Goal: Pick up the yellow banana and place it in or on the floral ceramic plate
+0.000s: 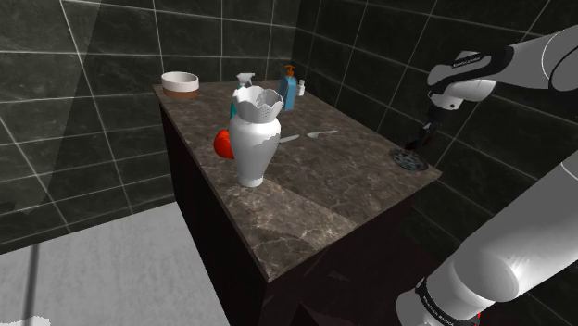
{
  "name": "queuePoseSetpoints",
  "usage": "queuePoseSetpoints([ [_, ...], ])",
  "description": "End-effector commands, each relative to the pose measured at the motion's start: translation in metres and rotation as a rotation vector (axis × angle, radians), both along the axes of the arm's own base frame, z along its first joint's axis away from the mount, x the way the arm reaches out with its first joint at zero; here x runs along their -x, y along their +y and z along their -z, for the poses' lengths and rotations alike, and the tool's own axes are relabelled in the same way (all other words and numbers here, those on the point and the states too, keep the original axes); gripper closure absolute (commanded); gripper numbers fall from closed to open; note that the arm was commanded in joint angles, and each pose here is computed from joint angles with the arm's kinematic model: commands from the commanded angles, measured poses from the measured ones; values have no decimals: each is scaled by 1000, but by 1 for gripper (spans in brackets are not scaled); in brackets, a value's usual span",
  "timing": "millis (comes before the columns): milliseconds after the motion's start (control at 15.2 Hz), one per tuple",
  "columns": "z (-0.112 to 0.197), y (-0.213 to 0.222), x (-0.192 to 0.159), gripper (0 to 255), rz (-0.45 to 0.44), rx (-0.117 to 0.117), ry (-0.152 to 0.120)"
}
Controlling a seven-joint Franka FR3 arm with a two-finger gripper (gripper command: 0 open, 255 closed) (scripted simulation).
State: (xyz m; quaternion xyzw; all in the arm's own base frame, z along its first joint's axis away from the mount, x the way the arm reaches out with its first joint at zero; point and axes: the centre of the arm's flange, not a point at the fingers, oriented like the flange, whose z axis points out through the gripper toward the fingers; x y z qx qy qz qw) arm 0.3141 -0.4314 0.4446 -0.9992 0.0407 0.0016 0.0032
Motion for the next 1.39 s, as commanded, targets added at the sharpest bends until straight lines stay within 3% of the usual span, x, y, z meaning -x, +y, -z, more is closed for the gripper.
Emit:
queuePoseSetpoints([
  [0, 10, -1, 0, 255, 0, 1, 0],
  [660, 66, -1, 0, 255, 0, 1, 0],
  [1188, 66, -1, 0, 255, 0, 1, 0],
  [1254, 66, -1, -1, 0, 0, 1, 0],
  [1320, 66, -1, -1, 0, 0, 1, 0],
])
